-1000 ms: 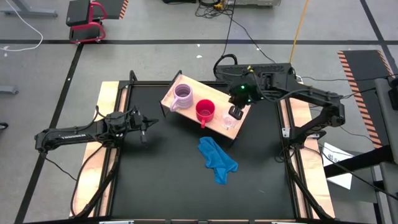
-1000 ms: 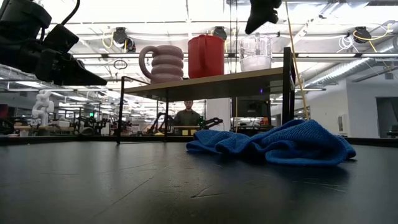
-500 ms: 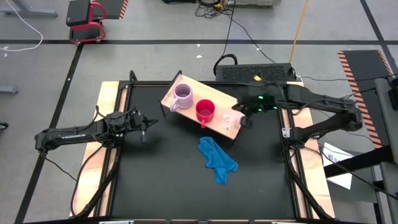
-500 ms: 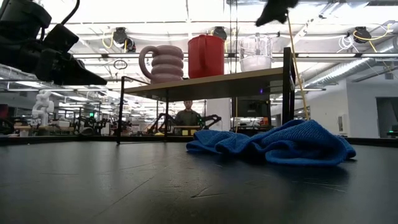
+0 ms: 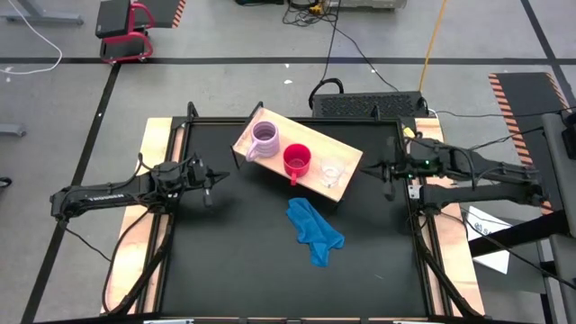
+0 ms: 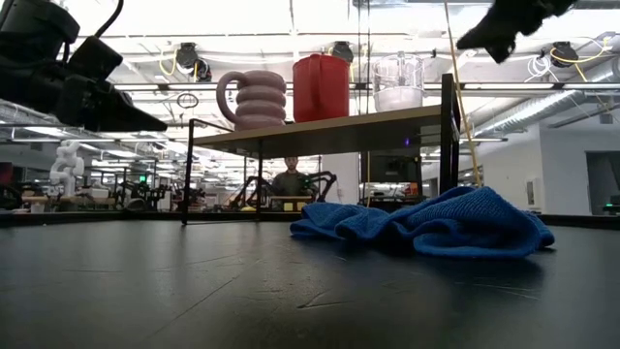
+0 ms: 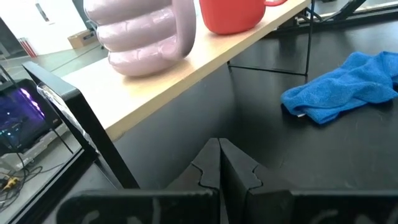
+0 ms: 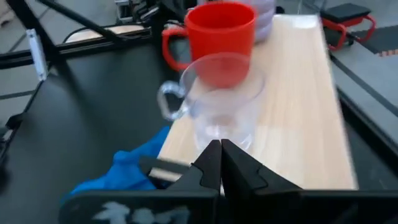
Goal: Stack small to large cups/mugs on shelf
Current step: Return to Home Position
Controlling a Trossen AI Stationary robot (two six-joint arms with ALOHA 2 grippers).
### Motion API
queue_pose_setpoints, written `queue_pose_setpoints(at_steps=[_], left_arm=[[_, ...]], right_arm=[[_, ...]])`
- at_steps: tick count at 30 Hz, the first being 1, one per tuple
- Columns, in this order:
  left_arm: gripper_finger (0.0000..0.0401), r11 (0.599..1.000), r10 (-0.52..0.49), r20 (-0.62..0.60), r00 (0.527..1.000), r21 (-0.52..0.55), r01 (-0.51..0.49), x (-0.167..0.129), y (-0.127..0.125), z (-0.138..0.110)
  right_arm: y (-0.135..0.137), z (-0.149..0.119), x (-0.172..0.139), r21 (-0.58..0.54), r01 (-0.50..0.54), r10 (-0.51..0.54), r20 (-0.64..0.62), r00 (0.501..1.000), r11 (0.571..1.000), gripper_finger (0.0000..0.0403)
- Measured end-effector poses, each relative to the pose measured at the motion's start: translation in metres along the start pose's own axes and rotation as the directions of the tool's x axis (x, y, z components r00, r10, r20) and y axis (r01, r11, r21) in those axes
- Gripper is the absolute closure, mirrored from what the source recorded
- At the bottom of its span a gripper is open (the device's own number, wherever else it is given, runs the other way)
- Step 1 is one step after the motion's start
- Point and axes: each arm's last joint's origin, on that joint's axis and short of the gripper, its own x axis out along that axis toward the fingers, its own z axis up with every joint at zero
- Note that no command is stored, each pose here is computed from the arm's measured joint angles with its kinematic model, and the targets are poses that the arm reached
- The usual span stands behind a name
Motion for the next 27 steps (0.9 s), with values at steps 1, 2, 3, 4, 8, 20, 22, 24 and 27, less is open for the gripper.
queue_pose_setpoints(at_steps=[1, 2, 3, 4, 8, 20, 22, 24, 27], left_arm=[[0.0398, 1.0, 0.001, 0.004, 1.0, 0.0, -0.001, 0.0, 0.0, 0.0], [0.0398, 1.0, 0.002, 0.007, 1.0, 0.0, -0.002, 0.0, 0.0, 0.001], [0.0398, 1.0, 0.002, 0.009, 1.0, 0.0, -0.002, 0.0, 0.0, 0.001], [0.0398, 1.0, 0.003, 0.011, 1.0, 0.0, -0.003, 0.0, 0.0, 0.001], [0.0398, 1.0, 0.003, 0.011, 1.0, 0.002, -0.003, 0.0, 0.0, 0.001], [0.0398, 1.0, 0.003, 0.011, 1.0, 0.004, -0.003, 0.0, 0.0, 0.001], [0.0398, 1.0, 0.003, 0.011, 1.0, 0.009, -0.003, 0.0, 0.0, 0.001], [0.0398, 1.0, 0.003, 0.011, 1.0, 0.018, -0.003, 0.0, 0.0, 0.001], [0.0398, 1.0, -0.002, 0.021, 1.0, 0.024, 0.002, 0.0, 0.0, 0.002]], right_arm=[[0.0, -0.006, 0.001, -0.002, -0.007, 0.007, 0.004, 1.0, 1.0, 0.0403], [0.0, -0.011, 0.002, -0.004, -0.014, 0.014, 0.004, 1.0, 1.0, 0.0403], [0.001, -0.016, 0.003, -0.004, -0.023, 0.023, 0.005, 1.0, 1.0, 0.0403], [0.001, -0.021, 0.003, -0.004, -0.029, 0.029, 0.003, 1.0, 1.0, 0.0403], [0.005, -0.034, 0.003, -0.013, -0.077, 0.077, 0.0, 0.997, 0.997, 0.0403], [0.014, -0.058, -0.002, -0.043, -0.193, 0.195, 0.05, 0.98, 0.98, 0.0403], [0.015, -0.064, -0.002, -0.073, -0.207, 0.211, 0.045, 0.977, 0.976, 0.0403], [0.016, -0.069, -0.003, -0.111, -0.222, 0.228, 0.048, 0.972, 0.969, 0.0403], [0.016, -0.074, -0.007, -0.146, -0.237, 0.249, 0.068, 0.966, 0.961, 0.0403]])
